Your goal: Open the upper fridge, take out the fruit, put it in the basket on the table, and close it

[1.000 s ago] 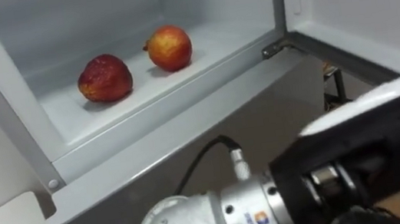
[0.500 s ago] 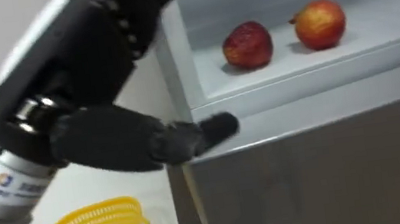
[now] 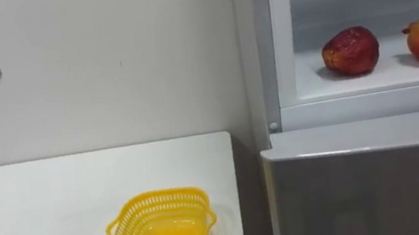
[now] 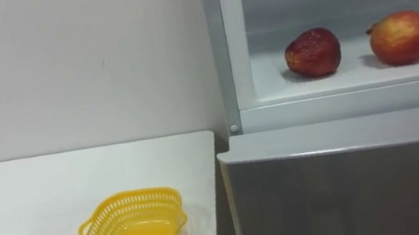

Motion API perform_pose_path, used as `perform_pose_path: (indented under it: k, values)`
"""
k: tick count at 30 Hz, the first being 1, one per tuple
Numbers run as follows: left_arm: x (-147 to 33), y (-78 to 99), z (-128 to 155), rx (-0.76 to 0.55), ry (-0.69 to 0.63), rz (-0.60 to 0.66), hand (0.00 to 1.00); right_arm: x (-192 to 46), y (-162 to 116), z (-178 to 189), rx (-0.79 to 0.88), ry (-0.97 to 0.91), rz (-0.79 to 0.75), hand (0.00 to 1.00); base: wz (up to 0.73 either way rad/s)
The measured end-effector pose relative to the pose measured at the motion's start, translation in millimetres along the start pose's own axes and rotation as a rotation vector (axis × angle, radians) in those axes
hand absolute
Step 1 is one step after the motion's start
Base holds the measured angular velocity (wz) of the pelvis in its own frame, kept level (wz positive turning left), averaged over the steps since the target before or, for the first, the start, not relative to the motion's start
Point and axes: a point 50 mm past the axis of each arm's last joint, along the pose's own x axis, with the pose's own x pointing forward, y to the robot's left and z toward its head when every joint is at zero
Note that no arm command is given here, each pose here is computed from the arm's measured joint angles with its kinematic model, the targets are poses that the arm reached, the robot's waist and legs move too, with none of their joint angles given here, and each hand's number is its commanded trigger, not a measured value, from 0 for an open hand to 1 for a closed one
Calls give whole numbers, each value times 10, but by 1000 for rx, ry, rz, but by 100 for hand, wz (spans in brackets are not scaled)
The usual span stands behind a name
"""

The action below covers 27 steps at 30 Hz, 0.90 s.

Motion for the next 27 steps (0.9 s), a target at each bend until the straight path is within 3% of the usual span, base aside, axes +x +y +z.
perform_pose_path:
  k: [3,6,8,9,11,12,14,17,24,27]
  values:
    - [-263,269,-289,99,183,150,0,-2,22,-44,2,23,12,0,7]
    - [-668,516,-676,190,432,280,0,0,21,-1,-14,16,11,0,-1]
    - [-1223,665,-1088,282,720,357,0,1,46,-17,-19,30,18,0,0]
    - [-1398,683,-1194,307,803,368,0,2,58,-18,-19,30,19,0,10]
    - [-2172,730,-1553,412,1155,380,0,6,124,36,-23,19,40,0,10]
    - [-2379,734,-1611,442,1250,366,0,7,149,41,-26,17,47,0,0]
    - [-3018,725,-1675,497,1545,313,0,8,215,92,-36,3,78,0,2]
    - [-3485,660,-1635,502,1773,219,0,12,172,153,-38,-8,69,0,1]
    - [-3936,703,-1490,592,2024,72,0,17,236,134,-85,22,93,0,-2]
    - [-4039,701,-1434,655,2108,-85,0,15,282,124,-115,43,111,0,-11]
